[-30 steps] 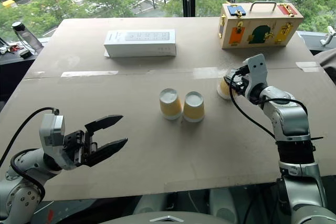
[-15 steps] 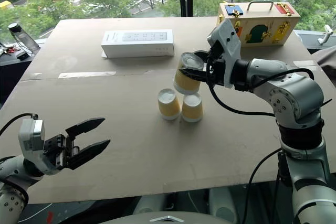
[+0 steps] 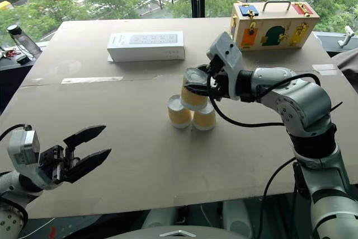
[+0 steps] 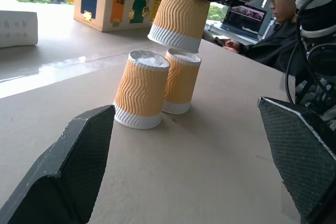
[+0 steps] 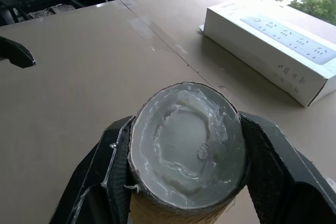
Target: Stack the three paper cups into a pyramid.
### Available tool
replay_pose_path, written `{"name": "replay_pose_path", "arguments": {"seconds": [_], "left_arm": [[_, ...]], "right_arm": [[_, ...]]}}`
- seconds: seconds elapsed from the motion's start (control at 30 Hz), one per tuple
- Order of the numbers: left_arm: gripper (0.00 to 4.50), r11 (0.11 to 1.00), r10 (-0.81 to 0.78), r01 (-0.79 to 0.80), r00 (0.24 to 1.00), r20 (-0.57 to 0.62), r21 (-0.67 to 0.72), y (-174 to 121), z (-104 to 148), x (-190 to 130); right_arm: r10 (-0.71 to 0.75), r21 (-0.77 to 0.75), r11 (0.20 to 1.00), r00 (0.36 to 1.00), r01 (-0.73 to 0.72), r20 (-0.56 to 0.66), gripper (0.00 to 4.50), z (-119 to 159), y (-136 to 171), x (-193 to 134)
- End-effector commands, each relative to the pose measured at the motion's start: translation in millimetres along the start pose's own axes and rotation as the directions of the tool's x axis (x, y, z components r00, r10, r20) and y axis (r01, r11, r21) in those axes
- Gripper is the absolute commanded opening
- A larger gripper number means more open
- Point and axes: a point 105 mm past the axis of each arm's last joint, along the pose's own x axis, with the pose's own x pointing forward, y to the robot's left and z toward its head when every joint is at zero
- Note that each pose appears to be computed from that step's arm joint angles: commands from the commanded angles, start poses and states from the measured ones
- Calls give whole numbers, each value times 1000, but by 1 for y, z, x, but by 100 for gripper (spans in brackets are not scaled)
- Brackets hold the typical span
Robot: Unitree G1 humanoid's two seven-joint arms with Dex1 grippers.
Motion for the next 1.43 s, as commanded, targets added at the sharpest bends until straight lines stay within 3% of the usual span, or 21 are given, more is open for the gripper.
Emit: {"name": "replay_pose_path", "arguments": {"seconds": [0.03,0.3,0.47,0.7,0.97,1.07,1.23,1.43], "left_arm": [[450,998,-24,21,998,55,51,-4,17,3],[450,999,-28,24,996,90,38,-7,20,5],[450,999,-21,17,992,125,33,-6,22,6],[450,1000,-13,13,985,172,3,-7,24,12],[450,998,15,-10,997,82,-62,-5,6,14],[450,993,111,-110,994,14,-44,9,-2,11],[450,980,195,-200,970,-144,-21,24,-18,-1],[450,979,182,-200,946,-270,-40,28,-36,-7]], "right_arm": [[7,-66,998,999,-4,38,213,17,4,-2],[12,-71,997,1000,-12,8,213,9,4,4],[8,-101,995,1000,-10,-16,448,3,2,6],[6,-158,987,997,6,78,448,25,-1,-24],[25,-74,997,977,-10,211,448,17,12,-87],[-57,-50,996,982,67,178,448,-8,9,-107],[-203,30,979,978,201,50,448,-75,15,-160],[-270,44,961,962,272,-52,448,-117,23,-188]]}}
